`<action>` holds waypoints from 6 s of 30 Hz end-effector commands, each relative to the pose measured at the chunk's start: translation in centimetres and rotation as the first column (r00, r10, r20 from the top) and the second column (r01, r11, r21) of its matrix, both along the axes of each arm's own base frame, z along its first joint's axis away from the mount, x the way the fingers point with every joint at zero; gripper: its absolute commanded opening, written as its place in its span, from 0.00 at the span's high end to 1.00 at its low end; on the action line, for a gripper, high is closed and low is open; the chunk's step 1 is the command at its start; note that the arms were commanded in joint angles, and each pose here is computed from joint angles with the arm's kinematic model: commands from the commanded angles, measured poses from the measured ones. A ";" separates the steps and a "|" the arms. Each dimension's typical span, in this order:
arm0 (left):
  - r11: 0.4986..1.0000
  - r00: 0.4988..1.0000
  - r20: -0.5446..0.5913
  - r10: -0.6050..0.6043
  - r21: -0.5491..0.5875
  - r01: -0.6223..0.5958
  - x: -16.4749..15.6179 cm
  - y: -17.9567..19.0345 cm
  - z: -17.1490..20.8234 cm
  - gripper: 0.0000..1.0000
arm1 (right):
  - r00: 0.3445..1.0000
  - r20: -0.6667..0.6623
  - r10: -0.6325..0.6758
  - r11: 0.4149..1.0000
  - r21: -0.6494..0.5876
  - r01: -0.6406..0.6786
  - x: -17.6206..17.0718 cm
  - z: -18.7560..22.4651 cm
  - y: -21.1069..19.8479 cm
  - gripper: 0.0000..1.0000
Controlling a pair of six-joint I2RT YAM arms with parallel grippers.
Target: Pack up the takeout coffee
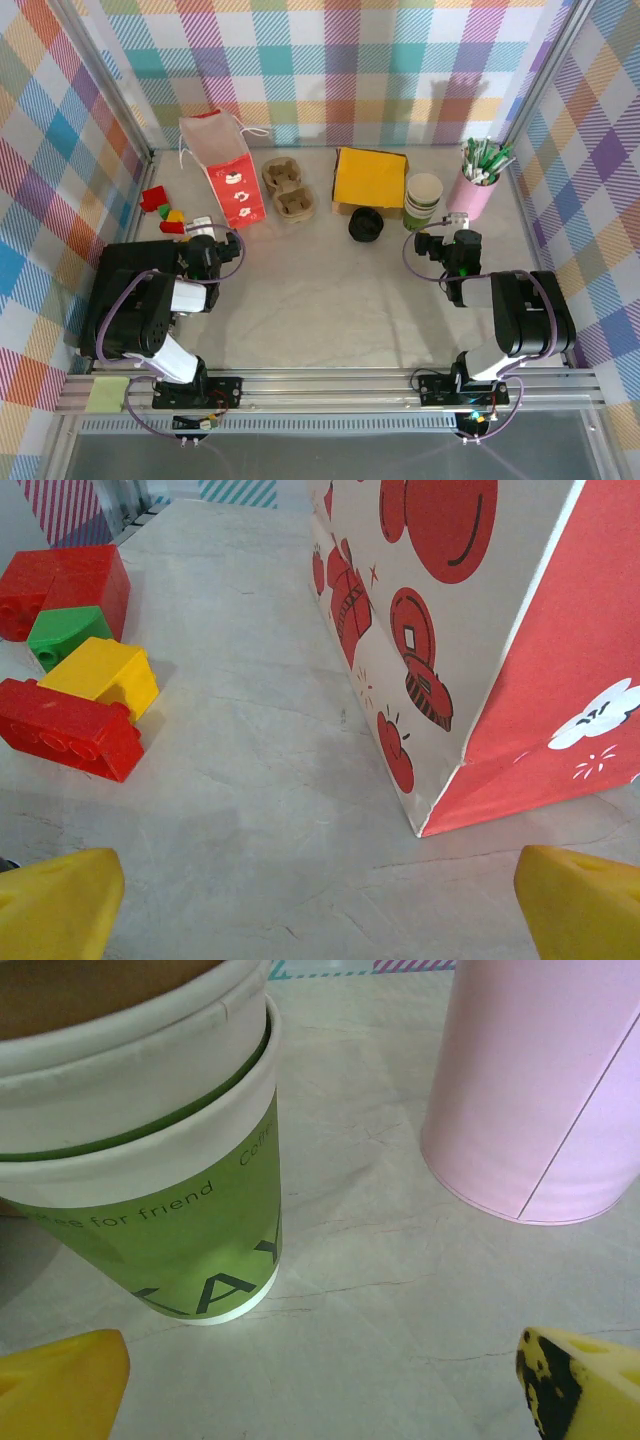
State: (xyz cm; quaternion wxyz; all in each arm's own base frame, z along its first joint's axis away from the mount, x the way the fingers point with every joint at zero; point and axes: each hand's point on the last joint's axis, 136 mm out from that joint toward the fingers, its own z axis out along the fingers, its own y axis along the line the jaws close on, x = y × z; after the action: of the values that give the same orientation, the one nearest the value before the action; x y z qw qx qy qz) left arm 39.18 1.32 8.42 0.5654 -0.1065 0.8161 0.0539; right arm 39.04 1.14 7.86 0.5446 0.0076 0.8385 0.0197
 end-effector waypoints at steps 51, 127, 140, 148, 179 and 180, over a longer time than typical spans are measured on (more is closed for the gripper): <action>0.922 0.953 0.051 0.298 -0.274 -0.273 -11.4 2.7 13.6 0.00 | 0.902 -0.347 -0.258 0.879 0.303 0.368 -8.0 11.8 -1.5 0.01; 0.829 0.853 -0.258 -0.453 -0.474 0.297 -11.2 -14.2 17.1 0.00 | 0.640 -0.661 0.392 0.919 0.317 -0.235 -11.2 12.7 23.0 0.91; 0.839 0.859 -0.264 -0.438 -0.463 0.286 -11.7 -13.7 16.8 0.00 | 0.576 -0.754 0.315 0.946 0.199 -0.258 -12.5 4.3 25.7 0.89; 0.842 0.860 -0.266 -0.435 -0.460 0.283 -11.9 -13.5 16.6 0.00 | 0.569 -0.773 0.282 0.953 0.159 -0.257 -13.2 2.2 25.5 0.87; 0.856 0.889 -0.214 -0.404 -0.432 0.284 -14.0 -11.7 19.3 0.00 | 0.775 -0.632 0.001 0.992 -0.095 -0.079 2.5 9.6 22.8 0.40; 0.855 0.889 -0.213 -0.405 -0.433 0.286 -14.1 -11.7 19.3 0.00 | 0.766 -0.643 -0.005 0.993 -0.095 -0.073 3.0 8.9 22.8 0.40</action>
State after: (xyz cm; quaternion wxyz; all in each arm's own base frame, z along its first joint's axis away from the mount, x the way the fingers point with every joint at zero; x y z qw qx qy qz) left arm 25.65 -10.54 26.70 0.3961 -0.0605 0.8948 -0.1969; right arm 41.43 24.81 17.34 0.2394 -0.0320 0.9704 -0.0049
